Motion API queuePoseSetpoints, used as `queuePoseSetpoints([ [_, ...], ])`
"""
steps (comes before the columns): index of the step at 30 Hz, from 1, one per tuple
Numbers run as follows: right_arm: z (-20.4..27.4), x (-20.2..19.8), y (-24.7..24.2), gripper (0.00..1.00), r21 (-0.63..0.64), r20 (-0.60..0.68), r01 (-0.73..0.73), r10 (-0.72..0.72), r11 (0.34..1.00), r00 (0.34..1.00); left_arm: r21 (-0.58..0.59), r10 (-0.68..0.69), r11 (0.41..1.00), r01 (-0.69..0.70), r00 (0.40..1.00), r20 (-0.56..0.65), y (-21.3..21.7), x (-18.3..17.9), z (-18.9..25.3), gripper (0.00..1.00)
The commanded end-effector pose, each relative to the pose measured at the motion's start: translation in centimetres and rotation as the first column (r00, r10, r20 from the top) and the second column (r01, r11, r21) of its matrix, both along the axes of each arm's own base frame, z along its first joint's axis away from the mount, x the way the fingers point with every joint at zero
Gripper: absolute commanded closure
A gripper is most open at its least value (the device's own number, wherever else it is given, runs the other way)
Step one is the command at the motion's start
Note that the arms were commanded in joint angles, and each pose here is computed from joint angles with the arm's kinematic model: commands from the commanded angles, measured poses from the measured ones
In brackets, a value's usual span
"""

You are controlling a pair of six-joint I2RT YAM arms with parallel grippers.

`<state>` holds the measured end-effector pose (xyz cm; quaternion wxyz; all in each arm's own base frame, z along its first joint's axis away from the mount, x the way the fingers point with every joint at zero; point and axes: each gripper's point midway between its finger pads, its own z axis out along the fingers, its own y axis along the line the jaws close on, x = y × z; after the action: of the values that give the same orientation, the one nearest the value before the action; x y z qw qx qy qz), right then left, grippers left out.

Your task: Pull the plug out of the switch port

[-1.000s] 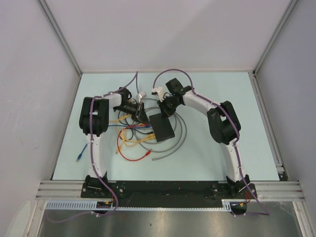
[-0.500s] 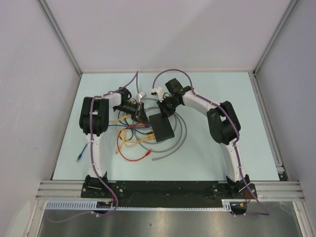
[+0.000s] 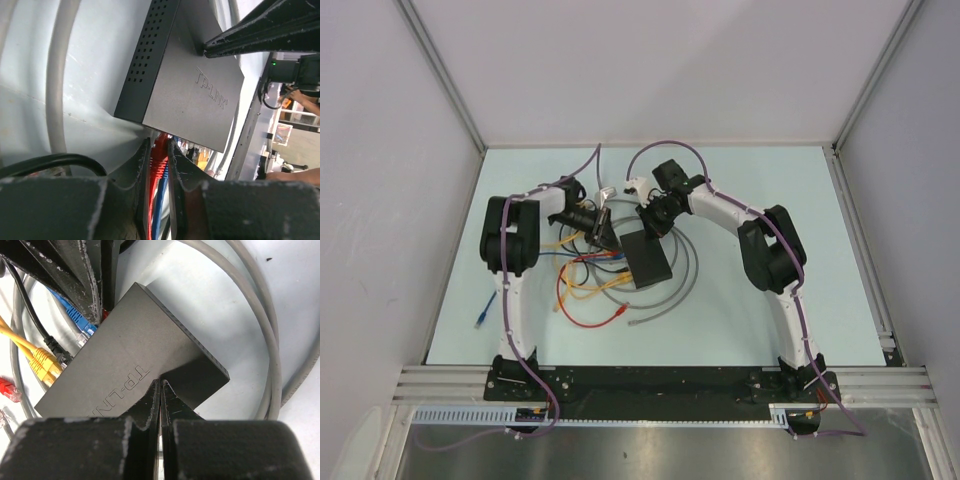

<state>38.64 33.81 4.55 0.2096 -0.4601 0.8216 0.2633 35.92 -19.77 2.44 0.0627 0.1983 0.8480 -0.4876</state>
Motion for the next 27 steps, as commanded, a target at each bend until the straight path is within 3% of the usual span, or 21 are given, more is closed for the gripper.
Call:
queuePoseSetpoints([
  [1,-7.2,-3.3,-5.1,1.00,-0.259,-0.143,-0.001,-0.038,0.966,0.989,0.033,-0.033,0.999,0.032,0.999,0.010,1.2,-1.9,-1.0,1.00],
  [4,-7.2,-3.2,-5.0,1.00,-0.257,-0.143,0.001,-0.038,0.966,0.989,0.099,-0.033,0.995,0.032,0.999,0.008,1.9,-2.0,-1.7,1.00],
  [8,-7.4,-3.3,-5.1,1.00,-0.260,-0.151,0.002,-0.043,0.966,0.988,0.229,-0.006,0.973,-0.010,0.998,0.067,3.2,1.4,-1.2,1.00],
  [11,-7.4,-3.2,-5.2,1.00,-0.258,-0.151,0.006,-0.047,0.966,0.987,0.303,0.002,0.953,-0.024,0.997,0.073,4.3,2.1,-1.5,1.00],
  [18,-7.4,-3.1,-5.2,1.00,-0.257,-0.149,0.011,-0.051,0.966,0.987,0.230,-0.031,0.972,0.045,0.998,-0.063,3.4,-2.6,-3.4,1.00],
  [23,-7.5,-3.1,-5.3,1.00,-0.259,-0.154,0.012,-0.054,0.966,0.987,0.252,-0.030,0.967,0.028,1.000,0.000,3.4,-0.2,-2.3,1.00],
  [27,-7.5,-3.3,-5.4,1.00,-0.261,-0.160,0.011,-0.054,0.965,0.986,0.239,-0.039,0.970,0.030,0.999,0.035,4.2,1.5,1.0,1.00],
])
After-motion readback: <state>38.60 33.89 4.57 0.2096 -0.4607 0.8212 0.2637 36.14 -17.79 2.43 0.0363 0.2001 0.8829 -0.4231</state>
